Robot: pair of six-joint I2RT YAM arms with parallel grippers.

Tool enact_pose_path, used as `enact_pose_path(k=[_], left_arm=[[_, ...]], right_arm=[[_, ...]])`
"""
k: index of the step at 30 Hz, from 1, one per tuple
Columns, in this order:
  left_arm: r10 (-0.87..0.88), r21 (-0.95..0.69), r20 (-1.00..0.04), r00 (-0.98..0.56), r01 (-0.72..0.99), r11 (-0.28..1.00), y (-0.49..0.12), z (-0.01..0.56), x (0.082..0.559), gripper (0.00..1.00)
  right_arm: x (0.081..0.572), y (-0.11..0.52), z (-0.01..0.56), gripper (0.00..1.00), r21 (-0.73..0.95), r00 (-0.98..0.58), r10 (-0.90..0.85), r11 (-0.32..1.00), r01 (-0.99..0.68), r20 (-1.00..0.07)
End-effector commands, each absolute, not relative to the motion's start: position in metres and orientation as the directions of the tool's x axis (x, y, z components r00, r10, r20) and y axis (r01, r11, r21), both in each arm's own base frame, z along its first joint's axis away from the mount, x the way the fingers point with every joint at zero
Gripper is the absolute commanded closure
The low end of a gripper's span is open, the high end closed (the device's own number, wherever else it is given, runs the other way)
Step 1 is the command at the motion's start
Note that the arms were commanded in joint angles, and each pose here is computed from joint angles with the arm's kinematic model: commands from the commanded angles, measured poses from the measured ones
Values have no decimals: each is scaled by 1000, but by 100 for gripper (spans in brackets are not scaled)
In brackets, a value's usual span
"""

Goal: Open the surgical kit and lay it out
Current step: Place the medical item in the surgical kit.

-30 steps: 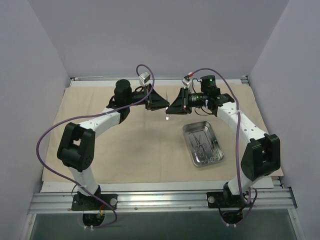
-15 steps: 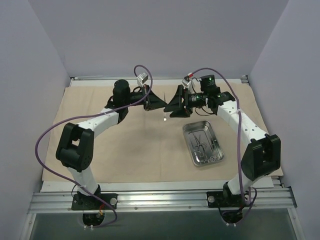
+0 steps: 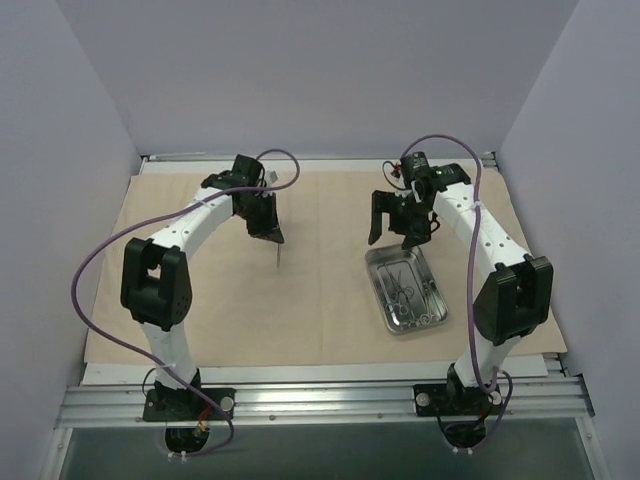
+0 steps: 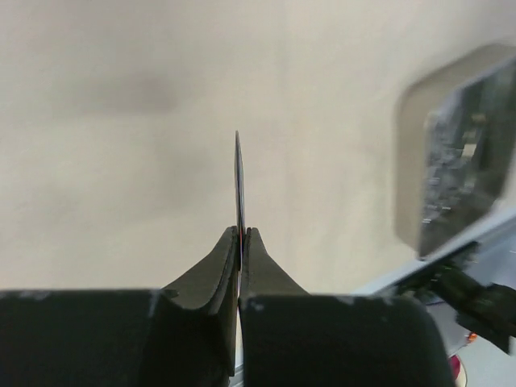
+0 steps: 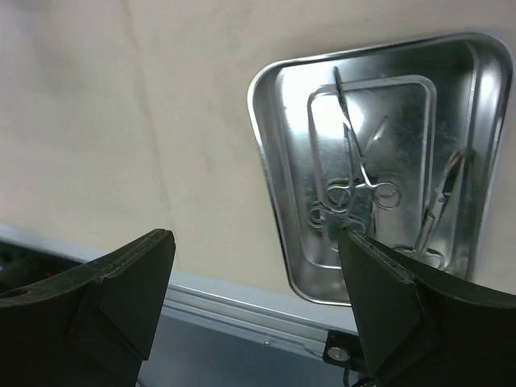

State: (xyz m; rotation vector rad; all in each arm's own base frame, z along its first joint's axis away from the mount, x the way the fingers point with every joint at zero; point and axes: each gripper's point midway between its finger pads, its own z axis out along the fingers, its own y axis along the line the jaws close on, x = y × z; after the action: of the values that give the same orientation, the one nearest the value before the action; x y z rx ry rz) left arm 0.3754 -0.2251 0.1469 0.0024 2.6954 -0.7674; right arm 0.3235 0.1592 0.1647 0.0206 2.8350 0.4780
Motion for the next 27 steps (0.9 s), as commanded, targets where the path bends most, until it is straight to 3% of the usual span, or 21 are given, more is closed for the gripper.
enact_pose_path(k=[1,16,25,27], left_arm=[[15,-266,-199,-980,68,961,-178,96,356,98],[-3,-213,-124,-992,24,977,-179,43,374,97],[-45,-176,-114,-992,-25,984,-174,30,376,88],[-59,-171,-111,-992,-40,985,-174,29,376,84]], right_arm=[[302,122,152,15,167,-974,50,986,12,-221],[292,111,135,14,155,-981,58,987,29,-184],[289,107,113,14,127,-986,70,991,51,-151],[287,102,105,18,98,-988,64,994,51,-138]])
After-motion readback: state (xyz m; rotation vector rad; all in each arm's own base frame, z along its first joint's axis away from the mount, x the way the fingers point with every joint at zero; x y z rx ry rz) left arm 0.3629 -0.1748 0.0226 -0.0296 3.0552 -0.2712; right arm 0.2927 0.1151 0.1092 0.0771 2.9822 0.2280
